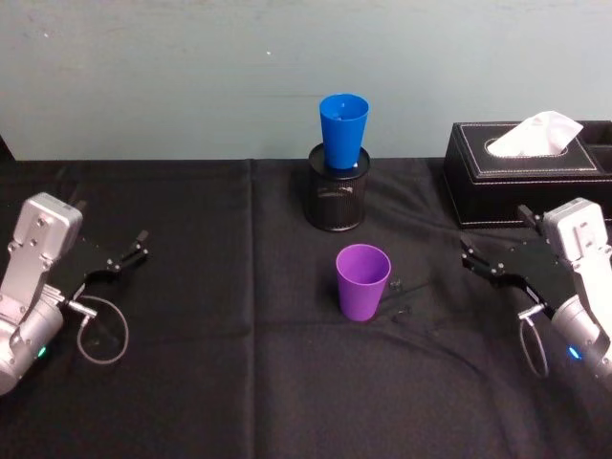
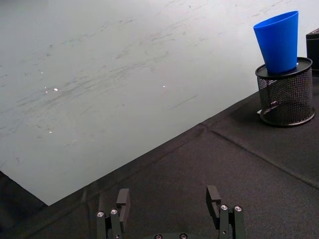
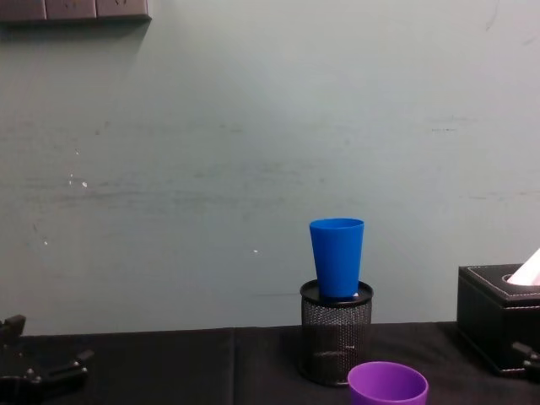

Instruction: Pick up one cup with a gripper and tap it against the other cup.

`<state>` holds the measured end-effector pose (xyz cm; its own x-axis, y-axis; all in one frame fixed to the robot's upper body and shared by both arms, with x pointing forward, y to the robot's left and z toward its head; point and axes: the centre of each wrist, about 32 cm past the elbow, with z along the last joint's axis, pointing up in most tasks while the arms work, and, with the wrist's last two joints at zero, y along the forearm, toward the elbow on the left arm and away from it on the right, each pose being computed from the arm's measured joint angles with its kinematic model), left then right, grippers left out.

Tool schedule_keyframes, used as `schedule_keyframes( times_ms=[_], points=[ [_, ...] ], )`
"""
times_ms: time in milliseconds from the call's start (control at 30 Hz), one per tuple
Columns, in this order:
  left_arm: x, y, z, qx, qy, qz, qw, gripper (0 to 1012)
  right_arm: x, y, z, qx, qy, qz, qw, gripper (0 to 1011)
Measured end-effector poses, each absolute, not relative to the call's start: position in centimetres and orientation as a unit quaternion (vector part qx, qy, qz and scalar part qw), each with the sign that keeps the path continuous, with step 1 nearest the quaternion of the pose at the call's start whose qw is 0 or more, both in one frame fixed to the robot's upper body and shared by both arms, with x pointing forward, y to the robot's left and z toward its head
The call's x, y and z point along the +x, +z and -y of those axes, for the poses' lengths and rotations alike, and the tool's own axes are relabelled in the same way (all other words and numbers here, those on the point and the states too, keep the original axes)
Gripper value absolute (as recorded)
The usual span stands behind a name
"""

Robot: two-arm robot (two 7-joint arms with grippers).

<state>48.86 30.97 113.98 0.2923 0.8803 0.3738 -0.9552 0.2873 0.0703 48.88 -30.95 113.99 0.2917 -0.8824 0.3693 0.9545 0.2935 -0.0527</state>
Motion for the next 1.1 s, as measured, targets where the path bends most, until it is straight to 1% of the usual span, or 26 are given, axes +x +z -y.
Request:
schedule_keyframes(
  times_ms=[167, 267, 367, 400, 500, 567, 733, 933, 1100],
  points=[
    [48.9, 114.0, -31.0, 0.141, 0.58, 0.132, 0.791, 1000, 48.6, 114.5, 30.9, -0.11, -0.571, 0.139, 0.801, 1003],
    [48.9, 114.0, -31.0, 0.141, 0.58, 0.132, 0.791, 1000, 48.0, 114.9, 30.8, -0.092, -0.561, 0.128, 0.812, 1003],
    [48.9, 114.0, -31.0, 0.141, 0.58, 0.132, 0.791, 1000, 47.1, 115.0, 30.9, -0.074, -0.54, 0.111, 0.831, 1003],
    [48.9, 114.0, -31.0, 0.141, 0.58, 0.132, 0.791, 1000, 46.6, 114.9, 30.9, -0.064, -0.523, 0.099, 0.844, 1003],
    [48.9, 114.0, -31.0, 0.141, 0.58, 0.132, 0.791, 1000, 45.6, 114.6, 30.8, -0.052, -0.494, 0.079, 0.864, 1003],
    [48.9, 114.0, -31.0, 0.142, 0.58, 0.132, 0.791, 1000, 44.5, 113.9, 30.6, -0.045, -0.458, 0.061, 0.886, 1003],
    [48.9, 114.0, -31.0, 0.141, 0.58, 0.132, 0.791, 1000, 43.7, 113.1, 30.1, -0.044, -0.418, 0.045, 0.906, 1003],
    [48.9, 114.0, -31.0, 0.141, 0.58, 0.132, 0.791, 1000, 43.9, 112.3, 29.2, -0.046, -0.396, 0.041, 0.916, 1003],
    [48.9, 114.0, -31.0, 0.141, 0.58, 0.132, 0.791, 1000, 45.0, 111.6, 28.1, -0.051, -0.39, 0.045, 0.918, 1003]
  ],
)
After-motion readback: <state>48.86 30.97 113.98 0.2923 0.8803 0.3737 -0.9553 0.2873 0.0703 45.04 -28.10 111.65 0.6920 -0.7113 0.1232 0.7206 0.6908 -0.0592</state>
